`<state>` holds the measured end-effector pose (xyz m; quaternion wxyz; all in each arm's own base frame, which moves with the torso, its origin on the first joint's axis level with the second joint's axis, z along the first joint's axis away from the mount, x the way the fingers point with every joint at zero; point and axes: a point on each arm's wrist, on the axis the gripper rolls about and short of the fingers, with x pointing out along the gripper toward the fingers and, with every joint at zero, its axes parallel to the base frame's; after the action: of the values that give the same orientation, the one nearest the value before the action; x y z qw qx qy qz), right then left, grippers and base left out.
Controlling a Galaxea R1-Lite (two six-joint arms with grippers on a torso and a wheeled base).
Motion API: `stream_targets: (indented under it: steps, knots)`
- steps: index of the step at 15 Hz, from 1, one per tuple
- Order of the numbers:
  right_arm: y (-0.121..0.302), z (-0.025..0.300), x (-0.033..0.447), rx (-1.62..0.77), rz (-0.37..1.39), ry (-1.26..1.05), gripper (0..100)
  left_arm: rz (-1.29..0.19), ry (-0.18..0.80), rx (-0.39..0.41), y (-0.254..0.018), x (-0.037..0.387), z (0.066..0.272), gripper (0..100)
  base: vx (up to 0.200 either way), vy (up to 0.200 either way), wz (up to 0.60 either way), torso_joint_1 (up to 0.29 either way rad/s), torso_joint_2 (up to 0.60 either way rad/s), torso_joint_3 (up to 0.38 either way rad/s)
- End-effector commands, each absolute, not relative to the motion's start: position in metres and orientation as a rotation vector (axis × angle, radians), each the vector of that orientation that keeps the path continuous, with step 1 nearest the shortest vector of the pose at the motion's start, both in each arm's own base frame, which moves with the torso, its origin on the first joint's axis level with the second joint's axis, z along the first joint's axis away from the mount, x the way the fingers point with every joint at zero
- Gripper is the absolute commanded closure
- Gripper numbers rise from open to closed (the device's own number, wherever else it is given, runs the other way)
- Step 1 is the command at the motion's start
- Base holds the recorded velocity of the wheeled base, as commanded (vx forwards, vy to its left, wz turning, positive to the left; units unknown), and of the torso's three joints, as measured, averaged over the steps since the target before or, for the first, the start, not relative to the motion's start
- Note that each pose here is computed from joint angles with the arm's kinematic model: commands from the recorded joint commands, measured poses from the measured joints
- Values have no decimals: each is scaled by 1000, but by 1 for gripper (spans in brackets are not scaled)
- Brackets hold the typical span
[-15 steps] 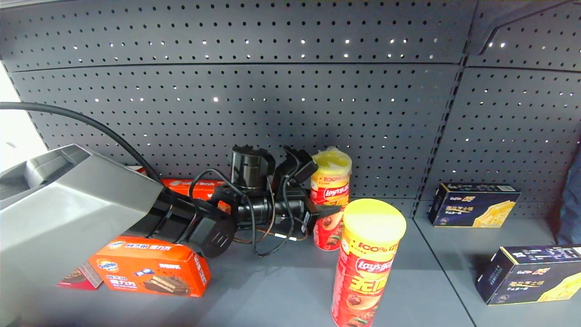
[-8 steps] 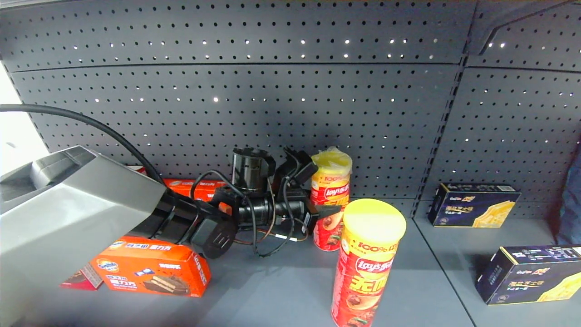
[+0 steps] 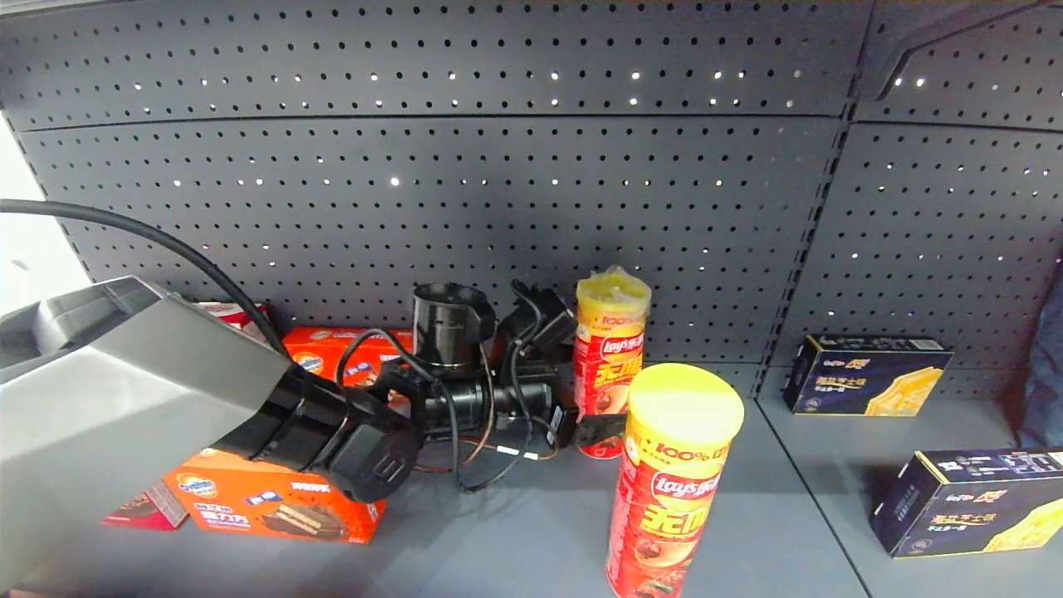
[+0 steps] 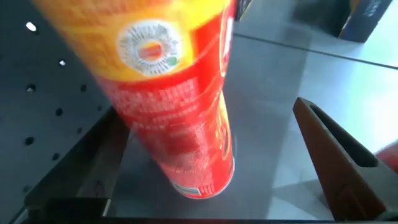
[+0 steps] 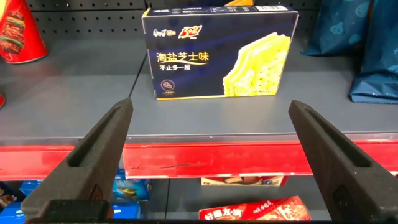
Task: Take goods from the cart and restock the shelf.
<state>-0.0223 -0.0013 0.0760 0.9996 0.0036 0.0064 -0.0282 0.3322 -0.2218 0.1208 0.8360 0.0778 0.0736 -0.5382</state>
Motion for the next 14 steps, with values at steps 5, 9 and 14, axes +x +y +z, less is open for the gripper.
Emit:
stream_targets:
  steps: [5,9,14]
  knots:
    - [-1,76,-22,7,-57,15,0,-1051,106,169,-193,297,149,0,0,0,0,0,0,0]
    - [-1,76,-22,7,-55,15,0,-1041,96,170,-183,281,159,0,0,0,0,0,0,0]
    - [-1,76,-22,7,-55,15,0,-905,89,183,-161,258,172,0,0,0,0,0,0,0]
